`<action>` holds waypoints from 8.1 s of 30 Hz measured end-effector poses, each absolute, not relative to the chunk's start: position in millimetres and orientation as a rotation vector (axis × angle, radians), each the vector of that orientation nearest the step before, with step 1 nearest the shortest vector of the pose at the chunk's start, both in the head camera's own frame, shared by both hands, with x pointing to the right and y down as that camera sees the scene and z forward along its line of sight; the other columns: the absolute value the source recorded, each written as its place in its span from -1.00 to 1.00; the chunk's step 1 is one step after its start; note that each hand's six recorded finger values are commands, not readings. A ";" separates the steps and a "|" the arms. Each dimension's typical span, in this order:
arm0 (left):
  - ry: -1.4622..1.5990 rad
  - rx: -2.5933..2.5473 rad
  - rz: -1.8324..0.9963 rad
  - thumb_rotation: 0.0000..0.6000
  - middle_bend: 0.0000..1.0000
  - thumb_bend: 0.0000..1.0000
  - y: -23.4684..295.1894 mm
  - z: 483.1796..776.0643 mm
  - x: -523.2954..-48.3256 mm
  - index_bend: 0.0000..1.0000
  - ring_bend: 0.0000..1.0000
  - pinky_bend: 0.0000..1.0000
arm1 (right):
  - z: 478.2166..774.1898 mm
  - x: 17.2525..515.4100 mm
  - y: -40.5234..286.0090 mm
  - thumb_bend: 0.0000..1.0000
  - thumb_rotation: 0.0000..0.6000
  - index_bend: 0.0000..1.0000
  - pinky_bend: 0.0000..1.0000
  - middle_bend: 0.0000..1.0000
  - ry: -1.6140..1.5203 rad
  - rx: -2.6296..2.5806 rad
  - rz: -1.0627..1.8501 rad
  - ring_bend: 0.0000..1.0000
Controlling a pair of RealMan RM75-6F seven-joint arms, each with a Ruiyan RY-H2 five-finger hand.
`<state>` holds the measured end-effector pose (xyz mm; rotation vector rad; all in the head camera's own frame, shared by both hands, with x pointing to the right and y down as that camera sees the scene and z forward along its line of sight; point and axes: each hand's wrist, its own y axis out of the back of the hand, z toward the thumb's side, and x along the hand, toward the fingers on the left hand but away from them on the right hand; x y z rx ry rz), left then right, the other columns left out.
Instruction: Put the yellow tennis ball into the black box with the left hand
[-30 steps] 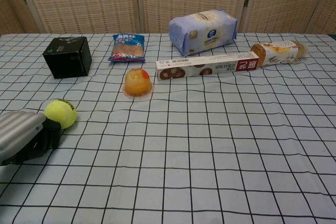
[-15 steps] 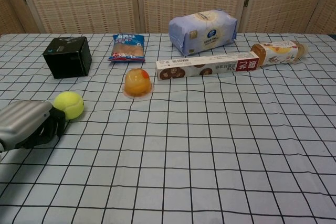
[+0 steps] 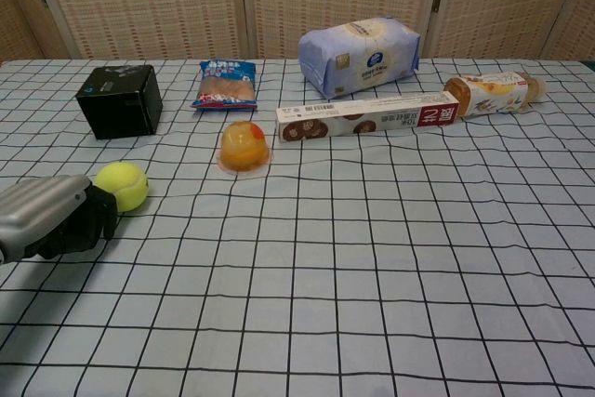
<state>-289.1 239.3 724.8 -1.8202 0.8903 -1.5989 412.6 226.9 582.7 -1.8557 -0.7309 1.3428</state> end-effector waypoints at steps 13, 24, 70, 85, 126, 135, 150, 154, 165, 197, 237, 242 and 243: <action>1.205 -2.088 -1.571 1.00 0.05 0.97 238.5 717.5 -278.2 -0.13 0.19 0.64 | 582.0 412.3 227.4 -0.46 1.00 -0.69 -0.96 -0.85 -0.732 -1.861 1.337 -1.00; 1.338 -2.191 -1.515 1.00 0.01 0.94 238.9 724.9 -276.8 -0.15 0.12 0.60 | 584.3 412.7 227.7 -0.46 1.00 -0.69 -0.96 -0.85 -0.723 -1.859 1.348 -1.00; 1.249 -2.122 -1.482 1.00 -0.02 0.90 203.1 760.4 -277.7 -0.15 0.09 0.56 | 589.8 414.9 228.0 -0.46 1.00 -0.69 -0.96 -0.85 -0.711 -1.854 1.375 -1.00; 1.227 -2.117 -1.442 1.00 -0.02 0.90 184.1 761.7 -269.1 -0.15 0.09 0.56 | 591.7 415.3 227.7 -0.46 1.00 -0.69 -0.96 -0.85 -0.707 -1.852 1.382 -1.00; 1.227 -1.991 -1.445 1.00 -0.07 0.90 133.1 778.6 -264.6 -0.15 0.02 0.55 | 592.3 415.6 227.7 -0.46 1.00 -0.69 -0.96 -0.85 -0.704 -1.853 1.384 -1.00; 1.205 -1.957 -1.481 1.00 -0.13 0.90 133.2 784.9 -269.3 -0.20 -0.11 0.48 | 592.4 416.2 227.0 -0.46 1.00 -0.69 -0.96 -0.85 -0.707 -1.850 1.386 -1.00; 1.213 -1.926 -1.499 1.00 -0.41 0.89 128.8 788.4 -270.6 -0.49 -0.34 0.22 | 592.8 416.8 226.5 -0.46 1.00 -0.69 -0.96 -0.85 -0.708 -1.850 1.389 -1.00; 1.212 -1.926 -1.501 1.00 -0.43 0.89 128.6 788.6 -270.1 -0.52 -0.37 0.22 | 592.8 416.7 226.7 -0.46 1.00 -0.69 -0.96 -0.85 -0.707 -1.852 1.389 -1.00; 1.203 -1.913 -1.533 1.00 -0.39 0.90 120.5 791.0 -272.5 -0.51 -0.37 0.17 | 593.5 416.5 227.2 -0.46 1.00 -0.69 -0.96 -0.85 -0.704 -1.854 1.391 -1.00; 1.126 -1.777 -1.536 1.00 -0.24 0.42 93.0 784.4 -271.5 -0.31 -0.23 0.19 | 595.3 416.4 227.8 -0.46 1.00 -0.69 -0.96 -0.85 -0.696 -1.858 1.393 -1.00; 1.126 -1.932 -1.569 1.00 -0.73 -0.02 94.8 793.5 -269.6 -0.72 -0.85 -0.56 | 595.6 416.4 227.9 -0.46 1.00 -0.69 -0.96 -0.85 -0.698 -1.862 1.392 -1.00; 1.117 -1.933 -1.577 1.00 -0.73 -0.02 93.9 792.2 -271.4 -0.72 -0.85 -0.57 | 595.3 416.3 227.9 -0.46 1.00 -0.69 -0.96 -0.85 -0.698 -1.862 1.391 -1.00; 1.114 -1.933 -1.577 1.00 -0.73 -0.02 93.8 791.9 -271.5 -0.72 -0.85 -0.58 | 595.3 416.3 228.0 -0.46 1.00 -0.69 -0.96 -0.85 -0.699 -1.862 1.391 -1.00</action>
